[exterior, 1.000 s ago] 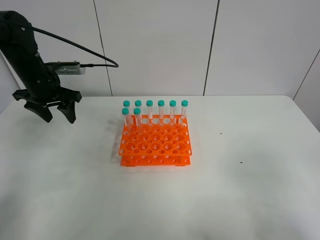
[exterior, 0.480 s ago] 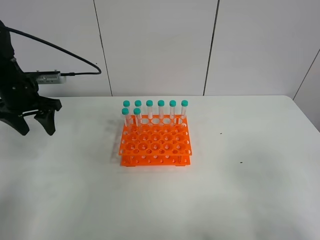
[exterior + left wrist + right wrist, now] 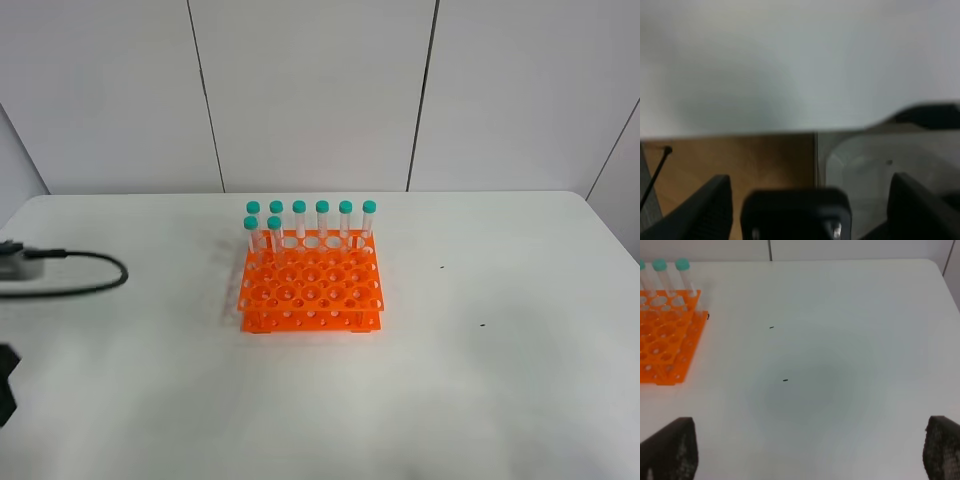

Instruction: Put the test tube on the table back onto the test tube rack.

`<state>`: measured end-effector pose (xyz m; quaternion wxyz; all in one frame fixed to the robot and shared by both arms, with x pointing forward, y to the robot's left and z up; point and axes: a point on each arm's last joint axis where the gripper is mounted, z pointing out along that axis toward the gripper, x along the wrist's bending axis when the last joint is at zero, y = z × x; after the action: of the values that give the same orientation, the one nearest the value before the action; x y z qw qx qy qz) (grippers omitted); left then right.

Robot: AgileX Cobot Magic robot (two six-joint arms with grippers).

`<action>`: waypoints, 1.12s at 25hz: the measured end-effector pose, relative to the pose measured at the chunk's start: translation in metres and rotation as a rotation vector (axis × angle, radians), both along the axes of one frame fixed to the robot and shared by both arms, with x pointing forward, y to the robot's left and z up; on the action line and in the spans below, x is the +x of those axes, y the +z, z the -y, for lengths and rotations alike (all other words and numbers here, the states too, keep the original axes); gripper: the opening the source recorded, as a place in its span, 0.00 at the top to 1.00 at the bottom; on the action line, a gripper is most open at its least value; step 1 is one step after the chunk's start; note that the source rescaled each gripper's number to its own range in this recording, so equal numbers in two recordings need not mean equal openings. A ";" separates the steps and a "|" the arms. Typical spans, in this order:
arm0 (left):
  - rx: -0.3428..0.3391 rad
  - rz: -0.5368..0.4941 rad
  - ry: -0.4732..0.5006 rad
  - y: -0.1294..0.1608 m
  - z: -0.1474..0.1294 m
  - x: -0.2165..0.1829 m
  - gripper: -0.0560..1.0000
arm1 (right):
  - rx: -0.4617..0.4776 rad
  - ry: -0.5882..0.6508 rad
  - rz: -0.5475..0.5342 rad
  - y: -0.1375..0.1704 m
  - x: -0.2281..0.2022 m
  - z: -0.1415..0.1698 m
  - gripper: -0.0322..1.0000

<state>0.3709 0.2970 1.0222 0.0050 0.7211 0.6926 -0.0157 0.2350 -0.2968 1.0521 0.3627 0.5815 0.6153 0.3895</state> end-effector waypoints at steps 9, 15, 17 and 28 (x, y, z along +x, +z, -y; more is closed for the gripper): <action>-0.014 0.579 0.021 0.014 -0.001 -0.083 0.00 | 0.000 0.000 0.000 0.000 0.000 0.000 0.00; -0.014 0.770 0.010 0.018 -0.002 -0.113 0.00 | 0.000 0.000 0.000 0.000 0.000 0.000 0.00; -0.015 0.807 0.010 0.018 -0.002 -0.119 0.00 | 0.000 0.000 0.000 0.000 0.000 0.000 0.00; -0.022 0.974 0.020 0.018 -0.002 -0.143 0.00 | 0.000 0.000 0.000 0.000 0.000 0.000 0.00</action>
<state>0.2275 0.2990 1.0400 0.3363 0.6377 0.6166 0.3163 0.2350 -0.2968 1.0521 0.3627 0.5815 0.6153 0.3895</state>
